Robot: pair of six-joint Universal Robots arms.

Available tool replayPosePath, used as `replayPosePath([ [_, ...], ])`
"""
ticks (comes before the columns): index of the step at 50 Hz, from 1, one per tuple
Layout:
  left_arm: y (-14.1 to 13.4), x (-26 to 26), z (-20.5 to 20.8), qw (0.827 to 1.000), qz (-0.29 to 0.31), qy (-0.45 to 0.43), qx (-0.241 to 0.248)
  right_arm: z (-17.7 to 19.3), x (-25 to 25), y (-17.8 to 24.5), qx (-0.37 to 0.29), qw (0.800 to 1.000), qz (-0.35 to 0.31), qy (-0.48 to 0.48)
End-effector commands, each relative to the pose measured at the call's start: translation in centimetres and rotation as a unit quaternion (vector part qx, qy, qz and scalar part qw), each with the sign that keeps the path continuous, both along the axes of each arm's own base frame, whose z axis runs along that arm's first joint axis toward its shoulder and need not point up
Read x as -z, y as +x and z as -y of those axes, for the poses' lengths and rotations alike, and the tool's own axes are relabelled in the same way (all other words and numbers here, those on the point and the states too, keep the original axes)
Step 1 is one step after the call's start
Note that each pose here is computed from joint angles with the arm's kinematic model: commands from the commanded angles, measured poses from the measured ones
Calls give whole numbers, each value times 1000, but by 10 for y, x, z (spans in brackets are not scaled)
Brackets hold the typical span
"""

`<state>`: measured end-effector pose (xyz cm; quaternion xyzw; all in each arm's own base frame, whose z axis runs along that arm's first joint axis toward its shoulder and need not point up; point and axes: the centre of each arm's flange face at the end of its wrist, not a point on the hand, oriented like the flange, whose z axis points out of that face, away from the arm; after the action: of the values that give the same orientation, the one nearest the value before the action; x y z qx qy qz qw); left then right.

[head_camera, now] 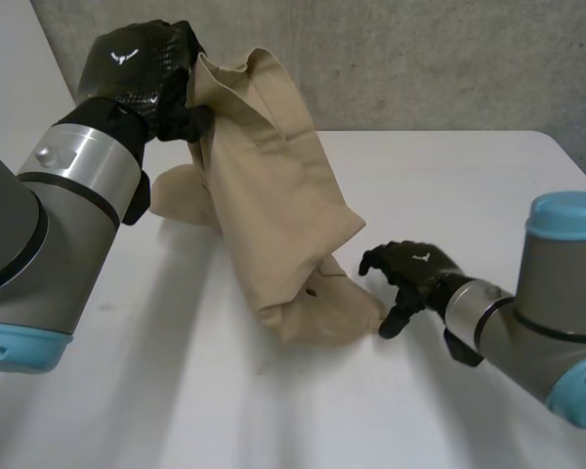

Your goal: Fold the shorts.

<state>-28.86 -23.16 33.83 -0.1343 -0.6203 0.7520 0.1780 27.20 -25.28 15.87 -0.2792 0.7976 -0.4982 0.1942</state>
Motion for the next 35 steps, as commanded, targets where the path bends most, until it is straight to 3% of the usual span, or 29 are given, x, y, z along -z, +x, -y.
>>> replayPosePath([
  [1, -2, -10, 3, 1000, -8, -14, 1, -23, 24, 26, -24, 998, 29, 51],
  [7, -4, -12, 2, 1000, -11, -16, 3, -31, 33, 41, -42, 998, 29, 45],
  [12, -3, -12, 1, 1000, -13, -13, 2, -17, 28, 39, -3, 999, 33, 4],
  [18, 4, -17, -9, 1000, -25, -7, 4, -2, -59, 20, 41, 989, 50, -133],
  [21, 10, -26, -18, 999, -36, -16, 4, 7, -104, -6, 63, 977, 28, -201],
  [27, 29, -53, -44, 996, -84, -37, 10, -15, -178, -29, 57, 960, -10, -275],
  [35, 56, -88, -84, 981, -176, -69, 30, -37, -257, -40, 67, 939, 16, -337],
])
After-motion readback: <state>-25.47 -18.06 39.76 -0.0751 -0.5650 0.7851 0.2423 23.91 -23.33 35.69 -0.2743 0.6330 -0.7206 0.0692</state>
